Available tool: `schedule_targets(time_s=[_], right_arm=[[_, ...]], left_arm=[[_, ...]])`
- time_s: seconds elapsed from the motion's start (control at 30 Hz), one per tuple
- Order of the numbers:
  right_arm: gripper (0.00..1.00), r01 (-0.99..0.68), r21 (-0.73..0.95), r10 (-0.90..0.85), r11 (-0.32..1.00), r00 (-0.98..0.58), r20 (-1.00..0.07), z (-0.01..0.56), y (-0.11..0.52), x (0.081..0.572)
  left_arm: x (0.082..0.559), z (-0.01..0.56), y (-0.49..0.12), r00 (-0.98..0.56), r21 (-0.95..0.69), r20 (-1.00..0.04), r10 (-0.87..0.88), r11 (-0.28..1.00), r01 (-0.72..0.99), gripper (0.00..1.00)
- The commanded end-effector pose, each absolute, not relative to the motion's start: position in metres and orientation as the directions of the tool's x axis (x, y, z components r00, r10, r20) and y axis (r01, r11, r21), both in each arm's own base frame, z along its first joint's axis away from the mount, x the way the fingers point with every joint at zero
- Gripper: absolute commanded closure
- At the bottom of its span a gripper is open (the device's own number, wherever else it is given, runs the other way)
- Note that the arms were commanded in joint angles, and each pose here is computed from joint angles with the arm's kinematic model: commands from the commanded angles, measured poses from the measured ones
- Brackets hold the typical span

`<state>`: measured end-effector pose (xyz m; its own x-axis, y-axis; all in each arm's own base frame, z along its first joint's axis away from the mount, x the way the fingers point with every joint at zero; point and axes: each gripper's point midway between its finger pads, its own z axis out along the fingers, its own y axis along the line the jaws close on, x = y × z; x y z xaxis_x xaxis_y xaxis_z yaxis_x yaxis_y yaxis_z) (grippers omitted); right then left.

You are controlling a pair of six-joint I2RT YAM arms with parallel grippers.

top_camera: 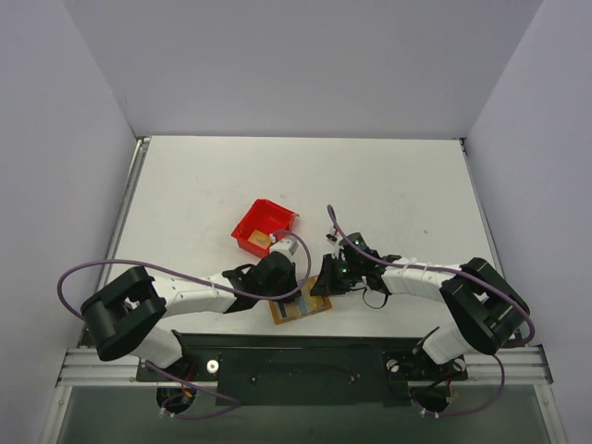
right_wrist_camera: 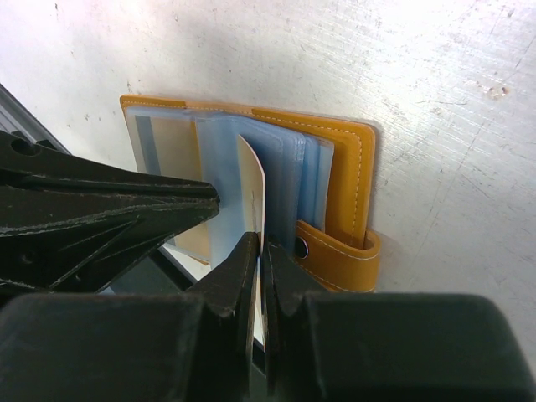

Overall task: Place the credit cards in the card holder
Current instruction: Turn over the card slot in the card holder.

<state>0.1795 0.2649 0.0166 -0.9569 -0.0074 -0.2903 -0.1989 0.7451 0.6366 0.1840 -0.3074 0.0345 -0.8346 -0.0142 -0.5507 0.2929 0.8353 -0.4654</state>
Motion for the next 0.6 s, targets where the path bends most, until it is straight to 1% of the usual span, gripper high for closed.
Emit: schedule_targets(time_s=[0.0, 0.3, 0.57], right_arm=[[1.0, -0.172, 0.547, -0.027, 0.819, -0.964, -0.263, -0.009, 0.245, 0.17], [1.0, -0.169, 0.544, -0.02, 0.822, -0.963, -0.27, -0.008, 0.245, 0.172], [1.0, -0.181, 0.552, -0.023, 0.814, -0.959, -0.281, -0.003, 0.246, 0.174]], left_arm=[[0.191, 0.043, -0.304, -0.81, -0.414, -0.586, 0.026, 0.85, 0.326, 1.0], [0.18, 0.022, -0.294, -0.84, -0.392, -0.539, 0.059, 0.865, 0.312, 1.0], [0.174, 0.013, -0.287, -0.851, -0.38, -0.52, 0.073, 0.873, 0.307, 1.0]])
